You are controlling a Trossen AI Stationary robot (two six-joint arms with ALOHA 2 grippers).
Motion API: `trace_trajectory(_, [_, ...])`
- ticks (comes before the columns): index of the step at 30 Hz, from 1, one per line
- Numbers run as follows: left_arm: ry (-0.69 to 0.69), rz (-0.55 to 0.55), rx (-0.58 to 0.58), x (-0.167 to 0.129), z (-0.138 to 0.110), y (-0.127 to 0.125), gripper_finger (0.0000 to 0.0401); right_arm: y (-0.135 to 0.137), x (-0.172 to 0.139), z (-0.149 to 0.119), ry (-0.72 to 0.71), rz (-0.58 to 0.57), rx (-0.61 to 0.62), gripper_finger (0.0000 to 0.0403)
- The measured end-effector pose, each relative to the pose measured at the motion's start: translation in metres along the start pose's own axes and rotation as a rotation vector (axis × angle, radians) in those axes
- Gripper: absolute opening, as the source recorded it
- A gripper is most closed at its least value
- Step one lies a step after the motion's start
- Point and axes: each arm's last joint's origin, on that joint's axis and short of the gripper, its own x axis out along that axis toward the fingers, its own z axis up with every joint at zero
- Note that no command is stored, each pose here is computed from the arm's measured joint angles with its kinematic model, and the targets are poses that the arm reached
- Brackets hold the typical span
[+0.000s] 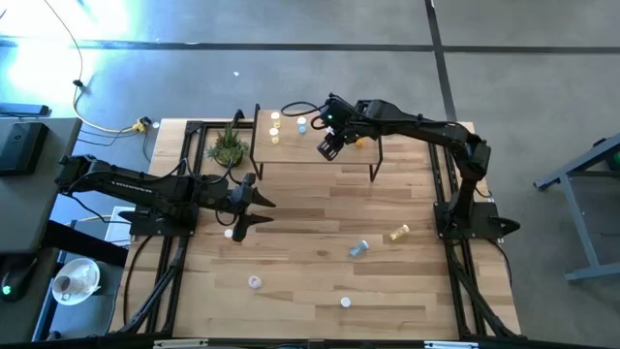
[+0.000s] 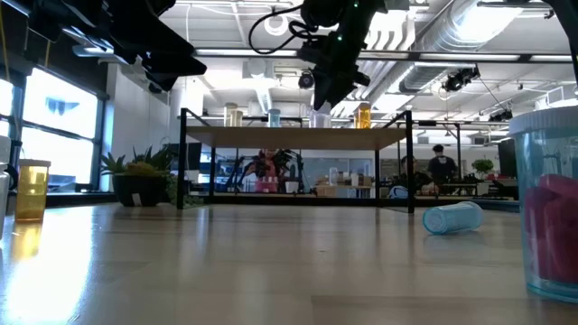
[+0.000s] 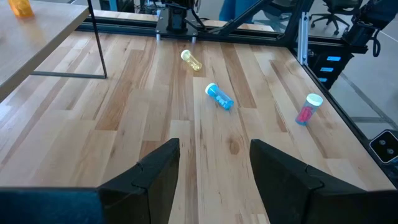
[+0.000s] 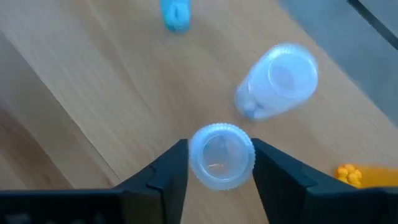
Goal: Pick and place medicine bottles onto shelf by color
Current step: Put the right transparent pill bottle on the shelf, then put the bottom blue pill bottle on the shelf
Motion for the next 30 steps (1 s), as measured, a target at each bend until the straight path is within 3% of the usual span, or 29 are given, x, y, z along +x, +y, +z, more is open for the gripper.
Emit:
trace_trajectory(6, [0.0, 0.0, 0.0, 0.0, 0.0, 0.0, 0.0186, 0.001, 0.002, -0.001, 0.008, 0.011, -0.016, 0.0203])
trace_trajectory(13, [0.013, 0.001, -0.001, 0.0, -0.001, 0.0, 0.0186, -0.001, -0.007, 0.001, -0.026, 0.016, -0.019, 0.0208])
trace_trajectory(20, [0.026, 0.003, -0.005, 0.0, -0.003, 0.0, 0.0186, -0.003, -0.036, 0.0, -0.097, 0.034, -0.066, 0.0209])
trace_trajectory(30, [0.083, 0.013, -0.129, 0.0, -0.008, 0.001, 0.0186, 0.014, -0.094, -0.022, -0.157, 0.096, -0.201, 0.0209])
